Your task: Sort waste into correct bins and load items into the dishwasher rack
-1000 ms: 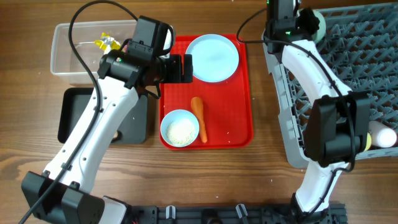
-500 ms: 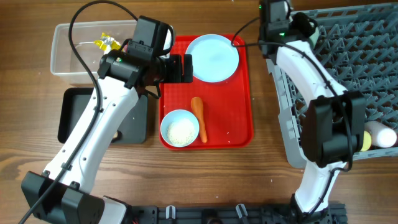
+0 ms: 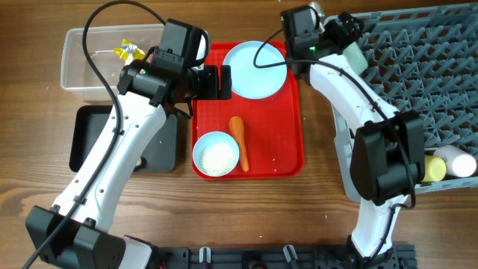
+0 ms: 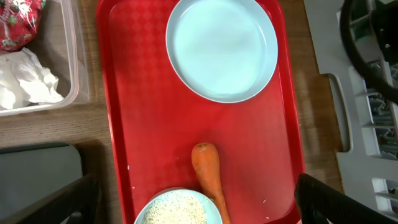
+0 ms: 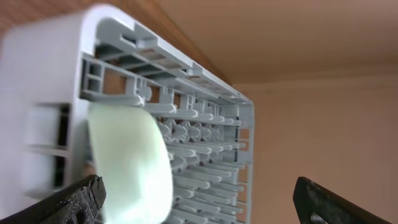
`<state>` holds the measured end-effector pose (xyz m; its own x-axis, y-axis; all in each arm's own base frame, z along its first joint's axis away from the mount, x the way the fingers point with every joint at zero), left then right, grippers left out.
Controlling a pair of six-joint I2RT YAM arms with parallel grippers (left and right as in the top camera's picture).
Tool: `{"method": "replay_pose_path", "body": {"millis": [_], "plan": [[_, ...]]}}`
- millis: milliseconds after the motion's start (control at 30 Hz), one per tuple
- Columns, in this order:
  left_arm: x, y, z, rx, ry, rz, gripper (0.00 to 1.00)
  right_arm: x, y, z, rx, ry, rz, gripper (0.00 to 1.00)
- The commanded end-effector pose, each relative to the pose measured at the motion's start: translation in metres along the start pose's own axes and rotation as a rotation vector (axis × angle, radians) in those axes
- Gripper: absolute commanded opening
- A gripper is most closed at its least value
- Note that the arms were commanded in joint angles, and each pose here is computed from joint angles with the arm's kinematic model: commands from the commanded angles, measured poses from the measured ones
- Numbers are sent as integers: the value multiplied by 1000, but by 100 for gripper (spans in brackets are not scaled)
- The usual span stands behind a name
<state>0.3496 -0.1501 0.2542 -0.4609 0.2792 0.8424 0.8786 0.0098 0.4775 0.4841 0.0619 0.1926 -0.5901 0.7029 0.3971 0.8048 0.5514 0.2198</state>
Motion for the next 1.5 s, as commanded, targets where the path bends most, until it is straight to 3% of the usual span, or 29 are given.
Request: {"method": "replay_pose_path", "body": {"millis": [0,67,200,300,367,467,567,633,767,833,1033,1467], "plan": [[-1,2,1,6,6,-4,100,17,11,18,-115,41,-47,100],[-1,2,1,6,6,-3,100,36,19,20,-228,148,-110,100],[-1,2,1,6,6,-3,100,87,23,13,-454,627,-214,100],[-1,1,2,2,8,1,100,135,18,7,-435,946,-295,100],[-1,-2,3,-3,19,14,100,155,12,2,-418,1063,-320,100],[-3,-20,11,4,57,96,100,164,3,-11,-421,1078,-324,98],[-13,-44,14,-1,82,193,89,152,-3,-36,-537,1054,-308,94],[-23,-67,7,-23,60,271,79,131,-11,-57,-625,1017,-280,90],[-36,-113,-29,-156,17,374,76,78,-41,-83,-726,941,-165,84],[-43,-135,-43,-234,23,398,66,60,-57,-91,-766,950,-116,83],[-73,-182,-38,-270,125,394,47,49,-78,-92,-778,979,-37,81],[-109,-197,-22,-235,146,299,19,50,-80,-90,-773,987,-22,80]]}}
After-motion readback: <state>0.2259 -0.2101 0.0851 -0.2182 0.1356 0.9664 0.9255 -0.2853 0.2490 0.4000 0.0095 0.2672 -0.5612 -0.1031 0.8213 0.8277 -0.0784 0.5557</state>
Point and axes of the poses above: each gripper's point midway between its finger pads, its own x axis back along the fingers, its own z axis along the line the jaws close on, y = z × x, the point moved 5 cm from there along x, back along the fingers
